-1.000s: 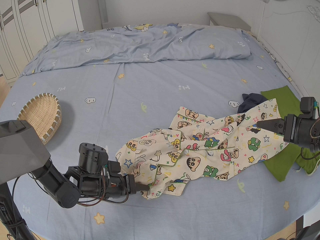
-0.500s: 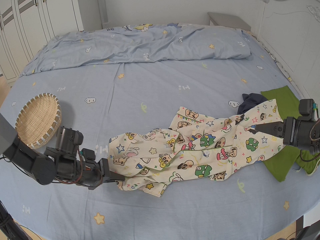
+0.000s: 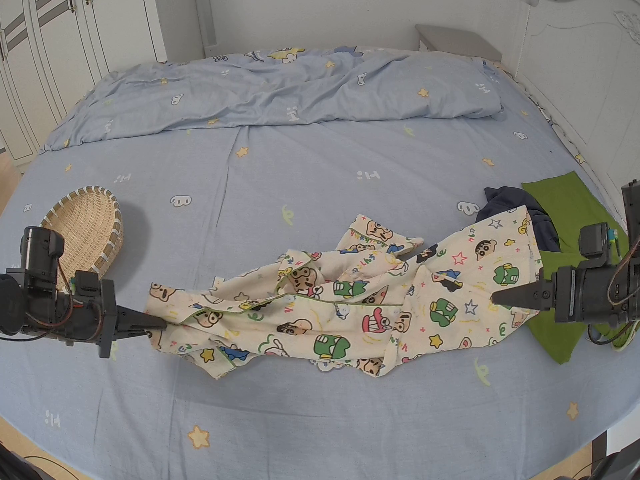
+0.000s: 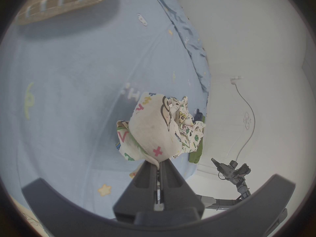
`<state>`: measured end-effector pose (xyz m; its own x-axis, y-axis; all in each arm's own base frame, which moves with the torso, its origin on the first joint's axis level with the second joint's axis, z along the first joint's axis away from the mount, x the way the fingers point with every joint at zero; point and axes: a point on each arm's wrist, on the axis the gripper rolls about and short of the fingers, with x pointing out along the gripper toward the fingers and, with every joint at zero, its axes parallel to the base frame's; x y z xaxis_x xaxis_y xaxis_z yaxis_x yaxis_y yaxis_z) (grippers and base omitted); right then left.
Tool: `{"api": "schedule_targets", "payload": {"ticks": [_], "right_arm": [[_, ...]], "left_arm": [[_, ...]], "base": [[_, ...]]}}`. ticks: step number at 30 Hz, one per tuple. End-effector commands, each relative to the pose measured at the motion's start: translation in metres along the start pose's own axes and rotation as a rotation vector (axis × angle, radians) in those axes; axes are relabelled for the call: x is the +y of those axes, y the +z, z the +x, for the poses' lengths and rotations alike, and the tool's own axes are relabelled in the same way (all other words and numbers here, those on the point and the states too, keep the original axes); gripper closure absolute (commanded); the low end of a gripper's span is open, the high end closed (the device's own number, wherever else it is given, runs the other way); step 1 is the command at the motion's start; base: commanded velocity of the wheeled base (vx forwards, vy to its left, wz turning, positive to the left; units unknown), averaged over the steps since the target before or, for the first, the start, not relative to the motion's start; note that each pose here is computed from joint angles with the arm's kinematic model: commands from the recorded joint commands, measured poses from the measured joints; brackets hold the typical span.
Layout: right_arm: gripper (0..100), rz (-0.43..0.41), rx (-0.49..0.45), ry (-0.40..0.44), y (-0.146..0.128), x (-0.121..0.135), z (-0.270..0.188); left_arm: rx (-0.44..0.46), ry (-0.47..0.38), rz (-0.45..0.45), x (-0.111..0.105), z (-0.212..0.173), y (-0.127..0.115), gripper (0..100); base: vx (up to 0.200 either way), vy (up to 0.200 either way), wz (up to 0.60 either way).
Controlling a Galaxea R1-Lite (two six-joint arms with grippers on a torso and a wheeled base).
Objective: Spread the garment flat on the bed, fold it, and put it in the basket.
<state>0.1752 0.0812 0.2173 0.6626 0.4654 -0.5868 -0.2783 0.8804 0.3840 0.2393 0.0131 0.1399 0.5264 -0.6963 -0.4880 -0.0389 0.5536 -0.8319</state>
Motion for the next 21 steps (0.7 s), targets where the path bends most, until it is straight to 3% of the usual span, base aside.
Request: {"api": "schedule_targets", "payload": {"ticks": [1, 5, 8, 11, 21], "right_arm": [[0, 0.016, 0.129, -0.021, -0.009, -0.008, 0.028], [0, -0.018, 0.2, -0.044, -0.011, -0.014, 0.051], [0, -0.021, 0.24, -0.061, 0.002, -0.015, 0.082], [0, -0.017, 0.252, -0.071, 0.015, -0.016, 0.102], [0, -0.12, 0.247, -0.028, 0.05, 0.006, 0.171]], "left_arm": [[-0.052, 0.034, -0.006, 0.007, -0.027, -0.008, 100], [-0.058, 0.069, 0.008, 0.018, -0.037, -0.01, 100], [-0.051, 0.074, 0.029, 0.021, -0.041, -0.01, 100], [-0.038, 0.067, 0.04, 0.02, -0.04, -0.011, 100], [0.038, 0.032, 0.107, 0.006, -0.023, -0.017, 100]], "base": [[0.0, 0.0, 0.0], [0.0, 0.0, 0.0], [0.0, 0.0, 0.0], [0.0, 0.0, 0.0], [0.0, 0.0, 0.0]]}}
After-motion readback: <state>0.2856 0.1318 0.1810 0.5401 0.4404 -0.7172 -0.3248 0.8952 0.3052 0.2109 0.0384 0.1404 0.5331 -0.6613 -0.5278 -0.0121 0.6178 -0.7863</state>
